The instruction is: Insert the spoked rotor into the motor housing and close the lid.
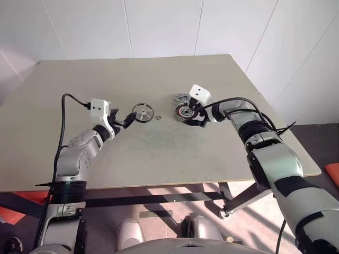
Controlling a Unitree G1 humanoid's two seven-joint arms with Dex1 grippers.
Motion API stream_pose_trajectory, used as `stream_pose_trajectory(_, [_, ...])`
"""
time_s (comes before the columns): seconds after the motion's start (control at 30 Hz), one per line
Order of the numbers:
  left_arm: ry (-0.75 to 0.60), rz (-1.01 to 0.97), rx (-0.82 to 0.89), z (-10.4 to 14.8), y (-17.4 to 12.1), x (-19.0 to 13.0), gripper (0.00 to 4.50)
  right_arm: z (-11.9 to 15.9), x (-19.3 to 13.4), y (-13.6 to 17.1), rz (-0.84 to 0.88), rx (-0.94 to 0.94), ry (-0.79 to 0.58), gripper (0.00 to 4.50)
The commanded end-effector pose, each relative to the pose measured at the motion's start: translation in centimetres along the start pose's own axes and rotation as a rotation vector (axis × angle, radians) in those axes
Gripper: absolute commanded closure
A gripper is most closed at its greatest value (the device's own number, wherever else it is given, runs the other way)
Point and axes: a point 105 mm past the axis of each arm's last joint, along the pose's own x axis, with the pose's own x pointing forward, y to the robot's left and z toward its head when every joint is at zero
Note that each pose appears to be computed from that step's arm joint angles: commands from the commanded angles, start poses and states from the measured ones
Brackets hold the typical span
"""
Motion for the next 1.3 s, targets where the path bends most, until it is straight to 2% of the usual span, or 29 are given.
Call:
stream_pose_trajectory(0.03, [-0.052, 0.000, 0.015, 1.0, -0.6, -0.2, 0.02, 1.8, 0.2, -0.2, 0.014, -0.090, 0.006, 0.00])
stream_pose_trajectory(0.17, [-0.053, 0.011, 0.006, 0.6, -0.8, -0.6, 0.02, 1.6, 1.2, 0.9, 0.054, -0.091, 0.037, 0.00])
stream_pose_trajectory(0.47, [-0.043, 0.014, 0.001, 0.1, -1.4, -0.9, 0.02, 1.1, 1.6, 1.0, 0.043, -0.085, 0.090, 0.00])
stream_pose_trajectory(0.57, [-0.037, 0.009, 0.005, -0.1, -1.6, -0.8, 0.00, 0.8, 1.5, 0.8, 0.027, -0.082, 0.109, 0.63])
stream_pose_trajectory(0.7, [-0.037, 0.002, 0.007, 0.0, -1.9, -0.6, 0.00, 0.6, 1.5, 0.3, -0.010, -0.078, 0.123, 1.94])
stream_pose_trajectory(0.87, [-0.034, -0.002, 0.007, -0.1, -2.0, -0.6, 0.00, 0.5, 1.5, 0.3, -0.012, -0.051, 0.117, 1.94])
stream_pose_trajectory(1.0, [-0.031, 0.000, 0.010, -0.1, -1.9, -0.6, 0.00, 0.7, 1.3, 0.0, -0.027, -0.027, 0.101, 2.67])
stream_pose_trajectory(1.3, [-0.030, 0.008, 0.012, 0.0, -1.6, -0.6, 0.00, 0.1, 0.6, 0.1, 0.012, 0.016, 0.086, 2.67])
